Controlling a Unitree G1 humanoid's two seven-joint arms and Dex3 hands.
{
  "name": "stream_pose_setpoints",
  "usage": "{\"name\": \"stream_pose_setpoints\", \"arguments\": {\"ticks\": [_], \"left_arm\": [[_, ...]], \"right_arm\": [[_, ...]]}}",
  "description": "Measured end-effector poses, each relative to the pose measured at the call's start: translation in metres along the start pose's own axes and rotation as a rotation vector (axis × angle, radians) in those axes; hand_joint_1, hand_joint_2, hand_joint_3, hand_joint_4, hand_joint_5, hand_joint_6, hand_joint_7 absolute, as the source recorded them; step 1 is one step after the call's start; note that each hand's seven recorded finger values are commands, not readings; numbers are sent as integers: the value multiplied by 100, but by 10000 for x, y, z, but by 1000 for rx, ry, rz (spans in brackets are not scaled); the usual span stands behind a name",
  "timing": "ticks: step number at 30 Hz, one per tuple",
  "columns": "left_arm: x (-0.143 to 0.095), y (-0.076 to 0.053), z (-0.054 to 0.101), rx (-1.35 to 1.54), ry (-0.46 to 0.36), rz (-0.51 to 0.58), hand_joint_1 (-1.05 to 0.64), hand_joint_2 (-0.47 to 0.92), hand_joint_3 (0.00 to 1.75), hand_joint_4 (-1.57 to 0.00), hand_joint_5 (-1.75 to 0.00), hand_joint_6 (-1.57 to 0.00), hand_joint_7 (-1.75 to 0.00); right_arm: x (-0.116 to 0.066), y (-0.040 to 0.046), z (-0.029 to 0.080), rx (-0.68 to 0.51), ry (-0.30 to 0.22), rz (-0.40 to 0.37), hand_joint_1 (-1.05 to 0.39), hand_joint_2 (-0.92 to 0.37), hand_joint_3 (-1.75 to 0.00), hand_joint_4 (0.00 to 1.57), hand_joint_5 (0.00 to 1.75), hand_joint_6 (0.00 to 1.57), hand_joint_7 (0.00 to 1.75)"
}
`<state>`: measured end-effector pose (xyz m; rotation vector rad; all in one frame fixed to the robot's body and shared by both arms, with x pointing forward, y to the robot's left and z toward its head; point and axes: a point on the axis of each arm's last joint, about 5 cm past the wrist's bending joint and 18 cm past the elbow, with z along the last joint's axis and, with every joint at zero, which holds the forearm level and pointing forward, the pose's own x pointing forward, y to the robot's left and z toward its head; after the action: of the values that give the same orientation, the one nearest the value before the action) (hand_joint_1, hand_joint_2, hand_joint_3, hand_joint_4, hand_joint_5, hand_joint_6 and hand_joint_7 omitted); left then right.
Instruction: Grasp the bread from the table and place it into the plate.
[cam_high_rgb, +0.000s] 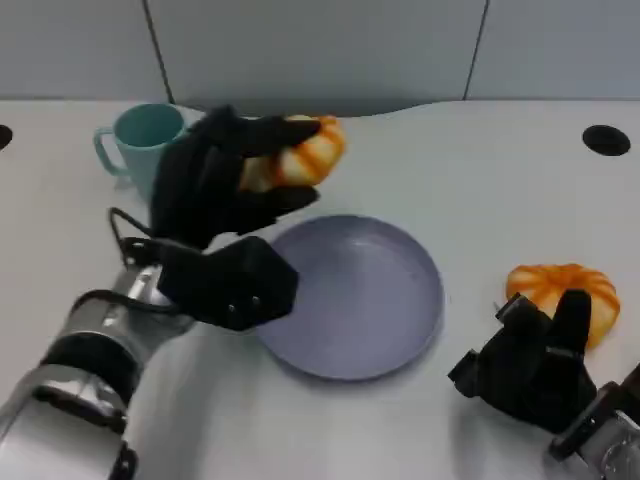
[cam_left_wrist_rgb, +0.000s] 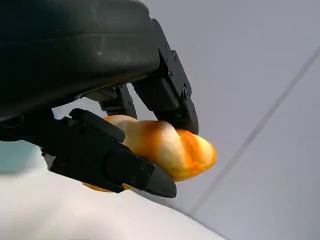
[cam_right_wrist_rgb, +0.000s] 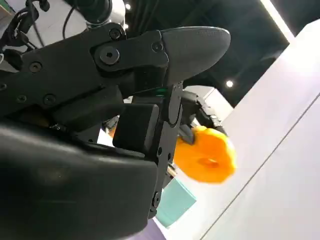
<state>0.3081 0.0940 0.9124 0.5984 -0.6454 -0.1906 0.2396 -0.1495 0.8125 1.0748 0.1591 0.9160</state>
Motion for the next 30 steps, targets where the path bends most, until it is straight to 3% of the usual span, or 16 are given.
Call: {"name": "stream_pose_setpoints", "arguments": {"ticks": [3, 5, 7, 8, 9, 10, 12, 14, 19, 27, 30], "left_arm": [[12, -61, 46, -28, -16, -20, -22, 85, 0, -77, -108, -108, -19], [13, -64, 50, -37, -15, -27, -27, 84, 0, -53, -111, -92, -12], [-10, -140, 88, -71, -29, -91, -28, 84, 0, -48, -113, -89, -11], [-34, -190, 106, -88, -30, -121, -43, 87, 1, -25, -98, -63, -6], [-62, -233, 118, -106, -27, -163, -60, 90, 10, -13, -74, -42, -5], [-95, -271, 125, -117, -24, -215, -74, 91, 21, -5, -48, -26, -4], [-152, -301, 111, -120, -12, -309, -91, 92, 45, -1, -12, -9, -4], [-182, -281, 76, -105, 14, -356, -97, 92, 54, 0, -3, -4, -3], [-190, -124, -7, -133, 57, -365, -105, 92, 76, 0, 0, 0, 0], [-349, 98, -49, -408, 19, -351, -105, 92, 73, 0, 0, 0, 0], [-446, 202, -84, -579, 63, -345, -105, 92, 73, 0, 0, 0, 0]], "right_arm": [[6, -7, -3, -1, -3, 8, -75, -92, -26, 157, 13, 145, 0], [1, -11, -7, 0, -5, 7, -75, -92, -26, 157, 12, 145, 0], [2, -11, -7, -4, -7, 10, -74, -92, -26, 157, 13, 145, 0], [8, -10, -10, -4, -7, 12, -74, -92, -26, 157, 13, 145, 0], [22, -7, -19, -6, -10, 18, -75, -92, -24, 157, 15, 146, 1], [44, -3, -32, -10, -14, 24, -75, -92, -23, 157, 17, 147, 1], [59, 3, -44, -16, -22, 25, -75, -92, -24, 157, 20, 148, 1], [59, 11, -35, -25, -30, 17, -75, -92, -25, 157, 21, 148, 1], [71, 31, -33, -44, -40, 29, -73, -92, -30, 157, 21, 146, 0], [76, 28, -45, -52, -30, 36, -72, -92, -32, 157, 17, 144, 0], [76, 28, -42, -59, -30, 37, -73, -92, -31, 157, 17, 145, 0]]}}
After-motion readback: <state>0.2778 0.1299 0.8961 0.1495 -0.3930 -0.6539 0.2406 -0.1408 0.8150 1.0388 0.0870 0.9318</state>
